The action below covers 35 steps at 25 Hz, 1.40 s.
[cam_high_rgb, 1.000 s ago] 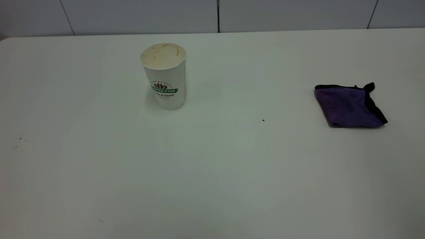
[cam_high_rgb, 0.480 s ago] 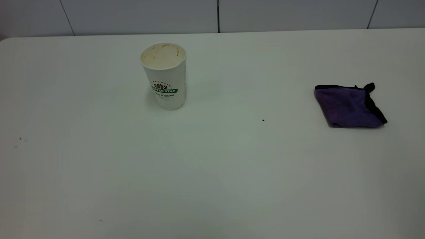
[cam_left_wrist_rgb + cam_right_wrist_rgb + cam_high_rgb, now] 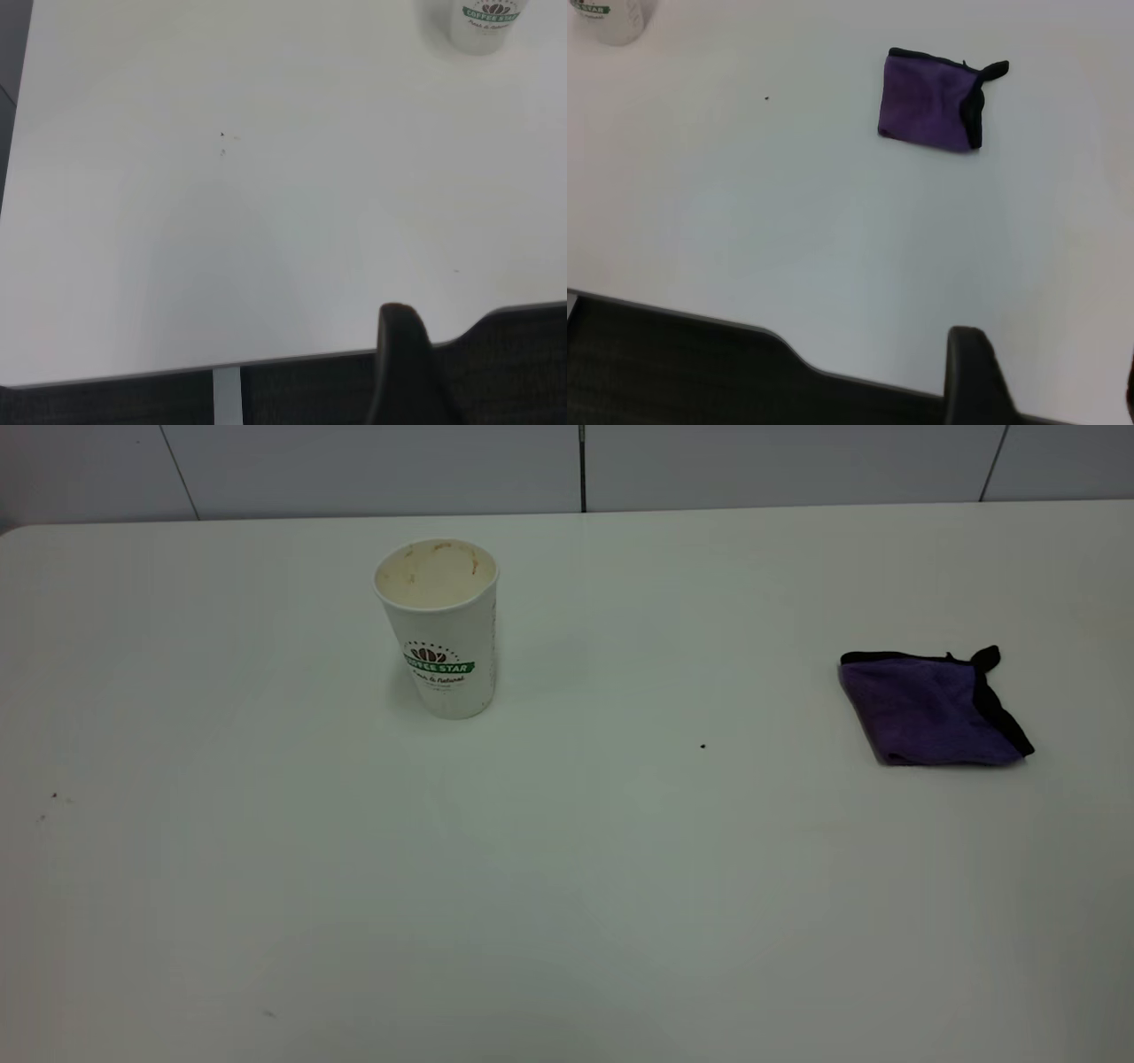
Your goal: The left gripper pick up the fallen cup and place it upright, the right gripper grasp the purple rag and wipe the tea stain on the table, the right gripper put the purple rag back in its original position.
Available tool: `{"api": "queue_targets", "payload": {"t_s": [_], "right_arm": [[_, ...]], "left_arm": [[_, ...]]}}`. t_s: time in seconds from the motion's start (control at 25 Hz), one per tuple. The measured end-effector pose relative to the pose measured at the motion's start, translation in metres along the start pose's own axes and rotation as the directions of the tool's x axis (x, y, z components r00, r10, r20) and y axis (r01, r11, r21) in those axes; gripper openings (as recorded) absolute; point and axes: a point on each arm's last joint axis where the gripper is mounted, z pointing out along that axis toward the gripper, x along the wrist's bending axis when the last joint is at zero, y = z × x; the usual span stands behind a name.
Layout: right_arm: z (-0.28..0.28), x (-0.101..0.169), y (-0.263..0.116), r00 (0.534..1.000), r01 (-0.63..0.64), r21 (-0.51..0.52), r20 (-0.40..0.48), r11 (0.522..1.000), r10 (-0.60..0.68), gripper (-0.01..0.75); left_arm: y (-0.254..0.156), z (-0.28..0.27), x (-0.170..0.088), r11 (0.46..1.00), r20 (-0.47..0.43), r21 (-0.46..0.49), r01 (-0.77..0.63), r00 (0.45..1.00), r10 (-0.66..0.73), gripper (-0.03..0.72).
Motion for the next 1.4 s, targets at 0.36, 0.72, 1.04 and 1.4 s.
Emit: {"api": "queue_targets", "payload": {"t_s": [0.36, 0.72, 1.04, 1.4], "right_arm": [[-0.0099, 0.0015, -0.0079, 0.989, -0.072, -0.088, 0.119, 0.993, 0.083, 0.444], [-0.0099, 0.0015, -0.0079, 0.989, -0.073, -0.088, 0.12, 0.993, 0.084, 0.444], [-0.0099, 0.0015, -0.0079, 0.989, -0.073, -0.088, 0.12, 0.993, 0.084, 0.444], [-0.0099, 0.0015, -0.0079, 0.989, -0.073, -0.088, 0.12, 0.993, 0.084, 0.444]], "left_arm": [[0.0, 0.0, 0.0, 1.0, 0.0, 0.0, -0.001, 1.0, 0.001, 0.47], [0.0, 0.0, 0.0, 1.0, 0.0, 0.0, -0.001, 1.0, 0.001, 0.47], [0.0, 0.0, 0.0, 1.0, 0.0, 0.0, -0.001, 1.0, 0.001, 0.47], [0.0, 0.0, 0.0, 1.0, 0.0, 0.0, -0.002, 1.0, 0.002, 0.47]]}}
